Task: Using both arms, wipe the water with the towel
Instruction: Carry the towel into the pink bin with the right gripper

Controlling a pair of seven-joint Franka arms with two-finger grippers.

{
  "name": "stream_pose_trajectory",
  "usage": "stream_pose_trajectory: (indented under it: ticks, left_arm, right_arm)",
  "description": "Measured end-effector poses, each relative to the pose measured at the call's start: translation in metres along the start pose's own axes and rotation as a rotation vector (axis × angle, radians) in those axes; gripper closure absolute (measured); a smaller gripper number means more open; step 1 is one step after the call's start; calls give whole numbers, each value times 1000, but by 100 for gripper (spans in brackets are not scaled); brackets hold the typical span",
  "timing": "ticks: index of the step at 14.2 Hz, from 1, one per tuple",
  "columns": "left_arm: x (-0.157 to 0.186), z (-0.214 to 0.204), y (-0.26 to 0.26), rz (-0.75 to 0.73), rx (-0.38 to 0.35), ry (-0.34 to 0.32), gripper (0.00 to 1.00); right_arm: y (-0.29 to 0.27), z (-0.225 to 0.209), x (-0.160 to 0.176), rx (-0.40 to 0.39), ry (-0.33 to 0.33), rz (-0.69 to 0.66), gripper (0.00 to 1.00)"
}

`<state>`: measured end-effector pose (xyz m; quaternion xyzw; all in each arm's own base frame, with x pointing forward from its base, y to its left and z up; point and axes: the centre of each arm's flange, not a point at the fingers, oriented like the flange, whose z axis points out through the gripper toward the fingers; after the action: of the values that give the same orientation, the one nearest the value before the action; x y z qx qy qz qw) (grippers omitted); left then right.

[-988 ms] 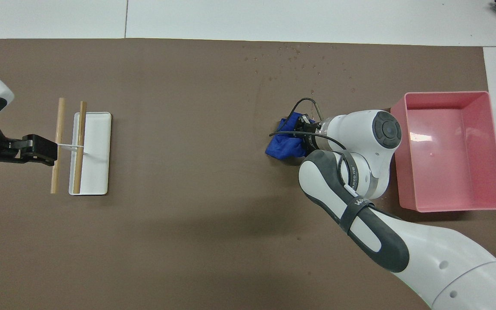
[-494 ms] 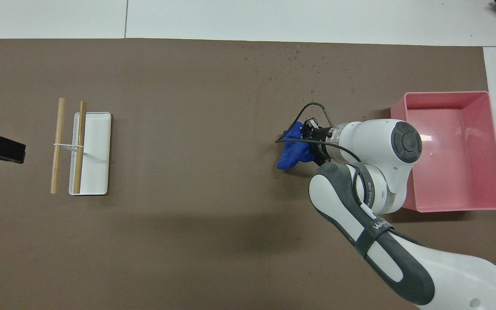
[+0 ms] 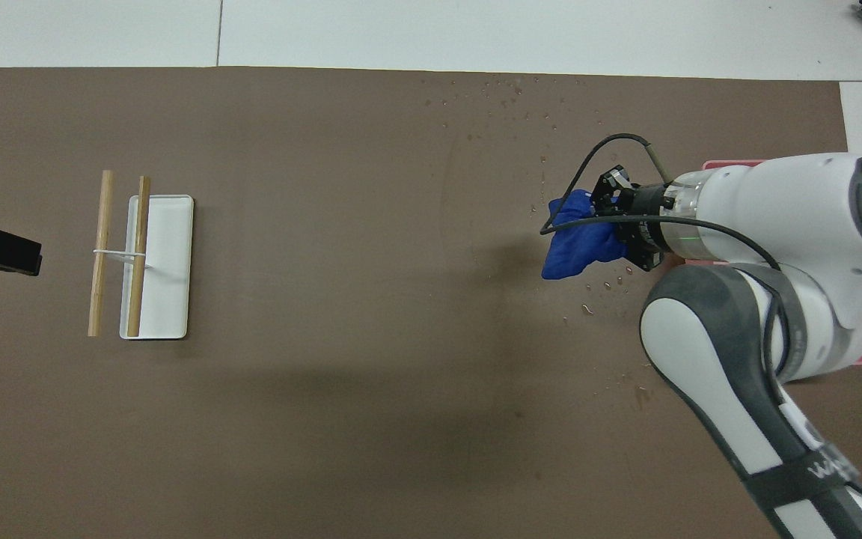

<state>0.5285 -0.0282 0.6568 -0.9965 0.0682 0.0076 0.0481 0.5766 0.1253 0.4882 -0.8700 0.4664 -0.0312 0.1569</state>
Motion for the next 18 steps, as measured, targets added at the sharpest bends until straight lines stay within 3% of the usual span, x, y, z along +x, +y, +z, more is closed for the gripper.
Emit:
stream_pose_trajectory:
  ticks: [2, 7, 10, 13, 18]
  left_arm:
    - [-1, -3, -10, -12, -14, 12, 0]
    - [3, -5, 7, 19, -16, 29, 0]
    - [7, -2, 14, 34, -20, 22, 0]
    - [8, -1, 21, 44, -35, 26, 0]
    - [11, 5, 14, 31, -55, 13, 0]
  right_arm:
    - [18, -18, 22, -45, 0, -109, 87]
    - [96, -46, 138, -136, 26, -363, 87]
    - [143, -61, 187, -179, 17, -492, 87]
    - [174, -57, 210, -208, -6, -536, 87]
    - [184, -7, 215, -252, -39, -552, 87]
